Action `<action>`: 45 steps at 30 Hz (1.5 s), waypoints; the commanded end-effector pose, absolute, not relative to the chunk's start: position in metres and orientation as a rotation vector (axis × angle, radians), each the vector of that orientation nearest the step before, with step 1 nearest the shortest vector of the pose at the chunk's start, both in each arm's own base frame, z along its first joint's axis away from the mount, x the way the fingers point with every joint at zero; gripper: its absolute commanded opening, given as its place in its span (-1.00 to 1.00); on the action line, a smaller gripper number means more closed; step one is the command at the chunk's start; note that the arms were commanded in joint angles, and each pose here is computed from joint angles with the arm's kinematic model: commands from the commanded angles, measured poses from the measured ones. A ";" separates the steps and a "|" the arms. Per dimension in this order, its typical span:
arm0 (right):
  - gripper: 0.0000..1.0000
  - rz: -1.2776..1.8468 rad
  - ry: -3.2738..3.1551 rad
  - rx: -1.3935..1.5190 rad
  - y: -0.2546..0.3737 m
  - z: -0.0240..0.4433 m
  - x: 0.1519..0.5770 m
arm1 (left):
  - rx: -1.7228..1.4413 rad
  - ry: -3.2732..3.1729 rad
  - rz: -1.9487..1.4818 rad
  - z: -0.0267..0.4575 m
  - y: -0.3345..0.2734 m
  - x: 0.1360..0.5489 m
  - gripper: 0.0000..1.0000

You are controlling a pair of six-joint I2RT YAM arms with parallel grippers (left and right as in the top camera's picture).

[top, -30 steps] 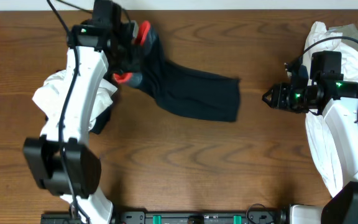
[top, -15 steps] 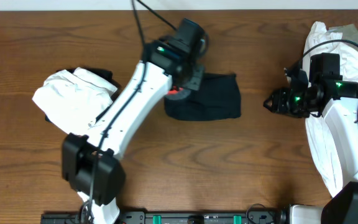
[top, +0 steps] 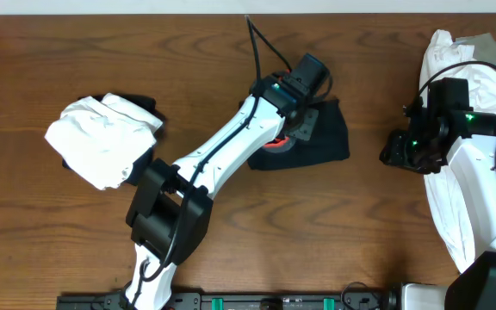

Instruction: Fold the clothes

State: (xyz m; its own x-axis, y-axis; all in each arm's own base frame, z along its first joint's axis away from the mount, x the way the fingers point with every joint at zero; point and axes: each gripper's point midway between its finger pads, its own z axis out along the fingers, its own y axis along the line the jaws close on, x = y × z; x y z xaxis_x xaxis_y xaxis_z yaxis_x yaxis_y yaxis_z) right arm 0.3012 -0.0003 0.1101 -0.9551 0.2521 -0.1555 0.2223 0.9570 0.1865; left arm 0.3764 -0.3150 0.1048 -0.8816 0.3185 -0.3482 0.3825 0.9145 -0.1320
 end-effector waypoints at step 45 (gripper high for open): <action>-0.91 0.815 2.893 0.259 0.071 -0.039 0.374 | 0.351 2.627 -0.600 0.207 -0.345 0.362 -0.88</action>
State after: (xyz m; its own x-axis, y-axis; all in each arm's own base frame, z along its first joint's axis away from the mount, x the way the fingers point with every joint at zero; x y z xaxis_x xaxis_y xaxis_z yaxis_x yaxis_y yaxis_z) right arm 0.3943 0.0780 -0.0038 -0.9651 0.2123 -0.1536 0.0774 0.7911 0.6067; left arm 0.3699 -0.3351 0.1868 -0.8871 0.1582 -0.4337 0.3137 0.8958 -0.3148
